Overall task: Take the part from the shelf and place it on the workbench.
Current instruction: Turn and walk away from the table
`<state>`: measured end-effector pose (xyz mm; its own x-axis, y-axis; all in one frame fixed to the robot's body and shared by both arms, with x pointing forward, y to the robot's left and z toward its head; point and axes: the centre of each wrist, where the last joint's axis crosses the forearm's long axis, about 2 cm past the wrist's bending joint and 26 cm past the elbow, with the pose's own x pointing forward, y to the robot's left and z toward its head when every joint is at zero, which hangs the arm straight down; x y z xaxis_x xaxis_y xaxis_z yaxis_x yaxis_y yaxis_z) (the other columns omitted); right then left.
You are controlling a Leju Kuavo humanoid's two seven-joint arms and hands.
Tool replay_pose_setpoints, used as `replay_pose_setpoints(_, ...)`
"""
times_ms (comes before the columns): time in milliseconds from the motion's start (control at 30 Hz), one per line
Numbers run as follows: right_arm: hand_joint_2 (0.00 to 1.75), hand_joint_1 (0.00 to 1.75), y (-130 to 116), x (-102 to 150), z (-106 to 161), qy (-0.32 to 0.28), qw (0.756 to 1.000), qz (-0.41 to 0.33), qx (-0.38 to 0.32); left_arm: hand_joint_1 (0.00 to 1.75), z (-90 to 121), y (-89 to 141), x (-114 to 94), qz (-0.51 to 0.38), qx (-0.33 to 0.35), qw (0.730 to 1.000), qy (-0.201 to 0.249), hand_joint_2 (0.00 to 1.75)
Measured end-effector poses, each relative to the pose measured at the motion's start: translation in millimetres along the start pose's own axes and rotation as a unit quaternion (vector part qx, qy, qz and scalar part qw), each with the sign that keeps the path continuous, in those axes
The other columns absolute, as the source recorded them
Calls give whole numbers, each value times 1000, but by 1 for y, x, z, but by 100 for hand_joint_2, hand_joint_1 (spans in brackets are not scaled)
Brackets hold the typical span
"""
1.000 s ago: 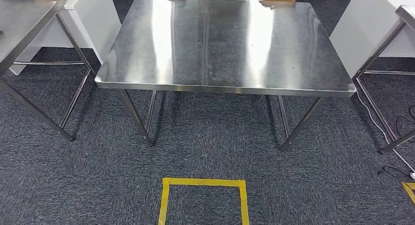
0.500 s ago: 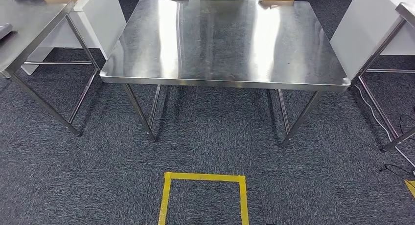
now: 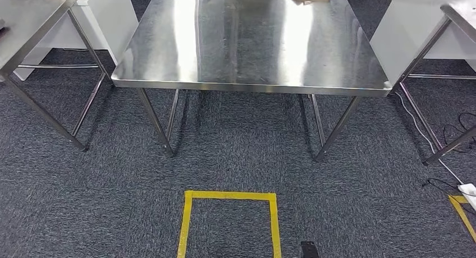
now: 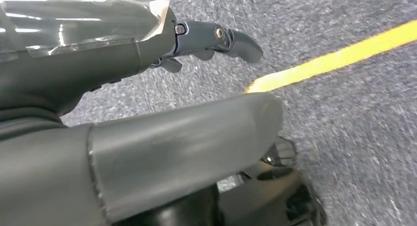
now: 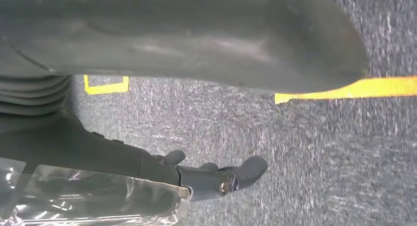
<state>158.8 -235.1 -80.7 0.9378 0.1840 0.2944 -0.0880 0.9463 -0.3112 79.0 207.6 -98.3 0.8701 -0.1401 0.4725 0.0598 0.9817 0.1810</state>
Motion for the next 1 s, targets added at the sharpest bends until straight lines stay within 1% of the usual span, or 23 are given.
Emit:
replay_pose_setpoints(433, 0, 0, -3, 3, -1, 2, 1000, -8, -3, 0, -1, -1, 4, -11, -7, 1000, -5, 0)
replay_pose_setpoints(733, 0, 0, -2, 2, -1, 5, 1000, -13, -2, 0, 0, -1, 2, -13, -5, 1000, -4, 0)
replay_pose_setpoints(1000, 0, 0, 0, 2, 0, 5, 1000, -16, -2, 0, -2, 0, 6, -13, -11, 1000, -6, 0)
